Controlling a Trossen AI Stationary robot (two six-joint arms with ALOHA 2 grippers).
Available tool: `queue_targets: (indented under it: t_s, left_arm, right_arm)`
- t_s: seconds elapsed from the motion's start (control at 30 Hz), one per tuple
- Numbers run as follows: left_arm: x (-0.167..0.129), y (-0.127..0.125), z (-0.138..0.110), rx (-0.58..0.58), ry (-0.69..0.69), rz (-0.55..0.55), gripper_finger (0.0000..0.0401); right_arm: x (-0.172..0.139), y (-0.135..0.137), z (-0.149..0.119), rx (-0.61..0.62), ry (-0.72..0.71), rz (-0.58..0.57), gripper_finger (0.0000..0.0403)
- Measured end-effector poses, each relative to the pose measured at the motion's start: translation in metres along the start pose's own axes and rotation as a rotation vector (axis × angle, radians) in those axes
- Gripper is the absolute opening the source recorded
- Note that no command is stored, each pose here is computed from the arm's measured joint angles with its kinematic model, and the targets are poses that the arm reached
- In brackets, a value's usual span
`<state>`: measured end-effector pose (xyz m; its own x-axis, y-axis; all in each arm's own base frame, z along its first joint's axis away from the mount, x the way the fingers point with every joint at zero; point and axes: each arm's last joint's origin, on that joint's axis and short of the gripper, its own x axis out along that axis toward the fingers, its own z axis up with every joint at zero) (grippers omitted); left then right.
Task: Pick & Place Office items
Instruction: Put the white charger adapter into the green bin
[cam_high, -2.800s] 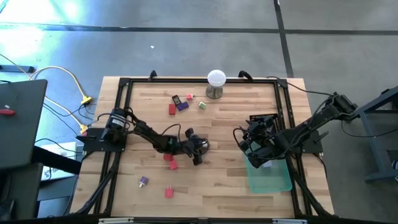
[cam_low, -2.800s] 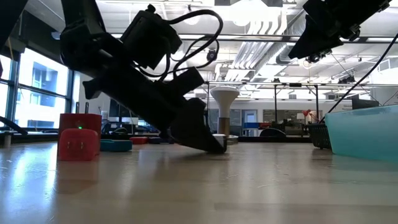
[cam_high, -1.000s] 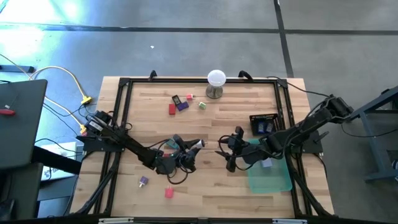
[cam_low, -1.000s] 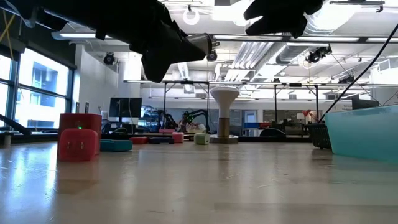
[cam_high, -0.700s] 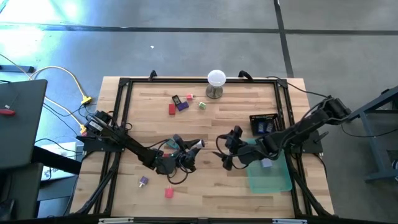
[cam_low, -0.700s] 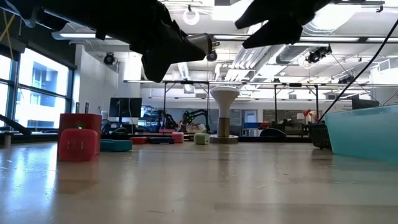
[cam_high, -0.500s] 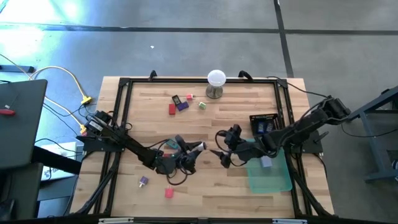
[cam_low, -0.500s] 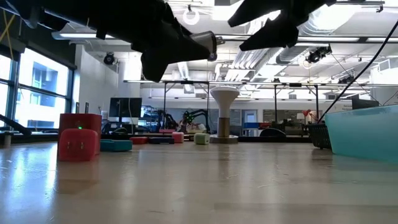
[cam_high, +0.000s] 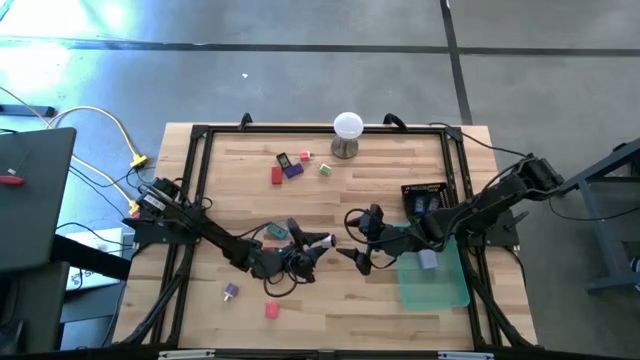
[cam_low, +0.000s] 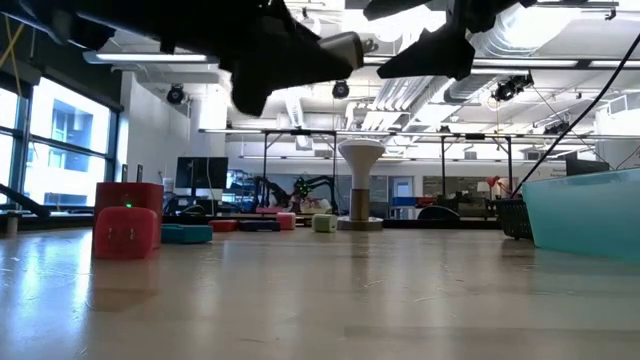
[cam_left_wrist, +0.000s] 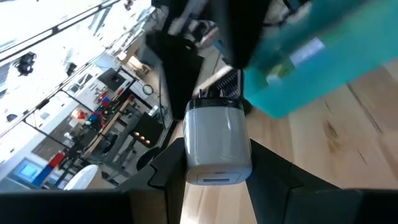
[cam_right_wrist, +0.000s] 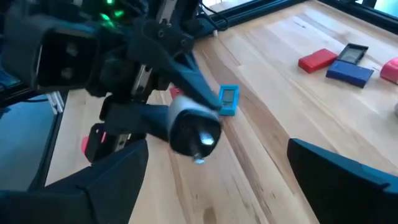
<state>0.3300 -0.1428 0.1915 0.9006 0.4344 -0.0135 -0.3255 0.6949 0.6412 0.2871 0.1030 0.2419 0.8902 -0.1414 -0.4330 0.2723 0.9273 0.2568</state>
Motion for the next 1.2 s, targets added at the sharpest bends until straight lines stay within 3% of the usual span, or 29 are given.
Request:
queue_targets:
  t_s: [0.6, 1.2]
  left_arm:
    - [0.02, 0.013, 0.011, -0.021, -0.099, -0.044, 0.0127]
    - [0.028, 0.021, 0.01, -0.007, -0.124, -0.026, 0.0127]
  right_arm:
    - [-0.001, 0.004, 0.003, -0.084, -0.027, 0.048, 0.0372]
    - [0.009, 0.001, 0.01, -0.034, -0.045, 0.127, 0.0372]
